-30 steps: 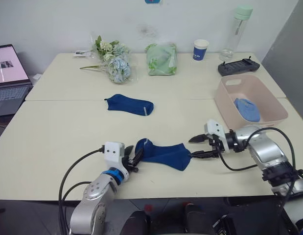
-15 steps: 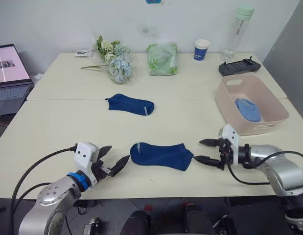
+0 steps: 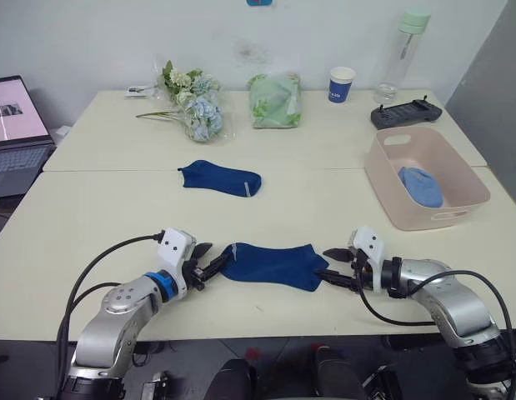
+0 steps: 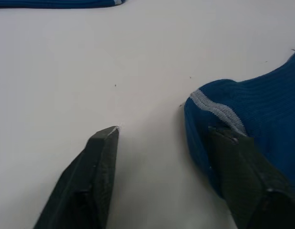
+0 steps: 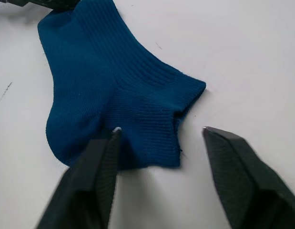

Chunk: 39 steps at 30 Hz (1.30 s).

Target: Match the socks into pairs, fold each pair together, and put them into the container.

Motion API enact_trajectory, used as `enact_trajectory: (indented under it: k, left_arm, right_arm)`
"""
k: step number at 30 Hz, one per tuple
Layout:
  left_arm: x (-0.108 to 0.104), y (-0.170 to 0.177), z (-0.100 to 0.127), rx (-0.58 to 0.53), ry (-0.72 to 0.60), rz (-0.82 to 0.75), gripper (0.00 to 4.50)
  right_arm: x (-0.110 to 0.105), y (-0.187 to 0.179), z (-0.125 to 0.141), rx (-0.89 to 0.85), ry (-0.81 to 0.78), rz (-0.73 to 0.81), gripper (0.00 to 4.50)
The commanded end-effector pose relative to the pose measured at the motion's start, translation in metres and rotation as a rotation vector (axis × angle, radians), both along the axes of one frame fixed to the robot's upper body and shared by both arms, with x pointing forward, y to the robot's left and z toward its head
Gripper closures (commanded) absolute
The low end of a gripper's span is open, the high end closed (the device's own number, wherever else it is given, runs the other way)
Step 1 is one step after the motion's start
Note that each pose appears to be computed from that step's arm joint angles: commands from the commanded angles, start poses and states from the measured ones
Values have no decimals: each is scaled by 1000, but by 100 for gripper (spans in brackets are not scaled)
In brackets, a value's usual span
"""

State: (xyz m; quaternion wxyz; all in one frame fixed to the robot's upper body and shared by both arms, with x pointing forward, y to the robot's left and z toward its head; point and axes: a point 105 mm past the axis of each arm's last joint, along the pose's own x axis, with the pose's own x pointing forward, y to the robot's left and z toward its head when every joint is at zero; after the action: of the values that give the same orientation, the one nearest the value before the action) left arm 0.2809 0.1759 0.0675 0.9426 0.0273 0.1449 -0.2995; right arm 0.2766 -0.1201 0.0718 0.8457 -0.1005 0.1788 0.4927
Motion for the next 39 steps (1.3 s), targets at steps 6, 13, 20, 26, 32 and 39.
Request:
enact_trajectory:
  k: [6, 13, 20, 26, 32, 39]
  left_arm:
    - [-7, -6, 13, -144, 1, 14, 448]
    - [-16, -11, 33, -349, 48, -21, 448]
    - [-9, -6, 56, -275, -141, -34, 448]
    - [-17, -16, 43, -276, -63, -76, 448]
    - [-27, -21, 29, -287, 48, -77, 448]
    - [-4, -33, 47, -319, 13, -83, 448]
  right_arm:
    - [1, -3, 13, 37, -26, -5, 450]
    - [4, -19, 27, 48, -33, -24, 450]
    - [10, -46, 24, 11, -28, -80, 450]
    - [9, -42, 21, 28, -6, -67, 450]
    - [13, -43, 23, 3, -8, -40, 450]
    - [23, -42, 29, -20, -16, 9, 450]
